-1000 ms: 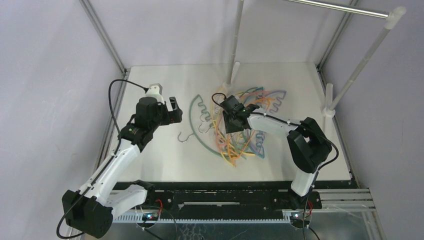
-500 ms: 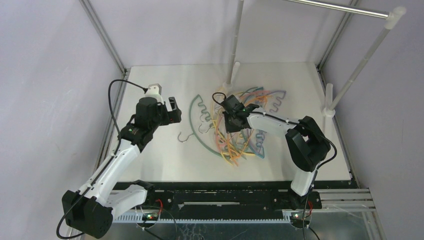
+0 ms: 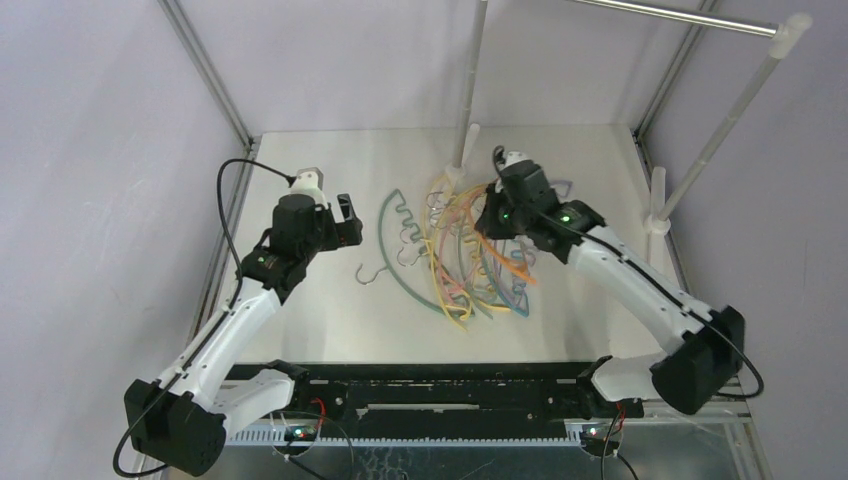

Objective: Organize the hangers

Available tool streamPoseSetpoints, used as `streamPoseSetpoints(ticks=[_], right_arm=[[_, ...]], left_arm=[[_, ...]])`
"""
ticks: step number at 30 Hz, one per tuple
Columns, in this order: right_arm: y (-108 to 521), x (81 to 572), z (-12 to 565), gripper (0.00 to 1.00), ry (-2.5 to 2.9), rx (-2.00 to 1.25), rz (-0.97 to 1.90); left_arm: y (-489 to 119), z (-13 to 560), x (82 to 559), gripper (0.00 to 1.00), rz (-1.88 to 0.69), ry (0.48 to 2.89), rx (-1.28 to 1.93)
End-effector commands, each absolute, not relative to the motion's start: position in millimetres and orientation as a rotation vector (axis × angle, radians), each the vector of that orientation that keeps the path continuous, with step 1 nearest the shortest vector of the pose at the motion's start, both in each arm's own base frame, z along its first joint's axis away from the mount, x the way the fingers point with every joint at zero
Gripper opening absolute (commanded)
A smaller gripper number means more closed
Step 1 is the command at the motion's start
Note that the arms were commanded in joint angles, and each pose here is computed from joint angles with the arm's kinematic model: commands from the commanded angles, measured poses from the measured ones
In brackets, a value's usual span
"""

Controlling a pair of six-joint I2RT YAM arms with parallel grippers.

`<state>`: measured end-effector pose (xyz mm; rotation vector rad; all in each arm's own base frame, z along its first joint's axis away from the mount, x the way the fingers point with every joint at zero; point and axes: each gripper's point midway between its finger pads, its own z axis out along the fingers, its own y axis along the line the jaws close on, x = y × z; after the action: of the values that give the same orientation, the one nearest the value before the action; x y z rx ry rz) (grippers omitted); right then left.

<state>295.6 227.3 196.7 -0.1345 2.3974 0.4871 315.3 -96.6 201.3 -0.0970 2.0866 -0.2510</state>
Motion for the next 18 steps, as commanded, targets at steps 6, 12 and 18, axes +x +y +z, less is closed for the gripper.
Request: streamPoseSetpoints(ticks=[6, 12, 18], right_arm=[[194, 335, 347, 0.0, 1.98, 0.13, 0.752], [191, 342, 357, 0.0, 1.957, 0.11, 0.745], [212, 310, 261, 0.18, 2.267, -0.091, 0.657]], left_arm=[[-99, 205, 323, 1.0, -0.245, 2.068, -0.081], [-98, 204, 324, 0.99, -0.24, 2.067, -0.087], [-98, 203, 324, 0.99, -0.243, 2.069, -0.095]])
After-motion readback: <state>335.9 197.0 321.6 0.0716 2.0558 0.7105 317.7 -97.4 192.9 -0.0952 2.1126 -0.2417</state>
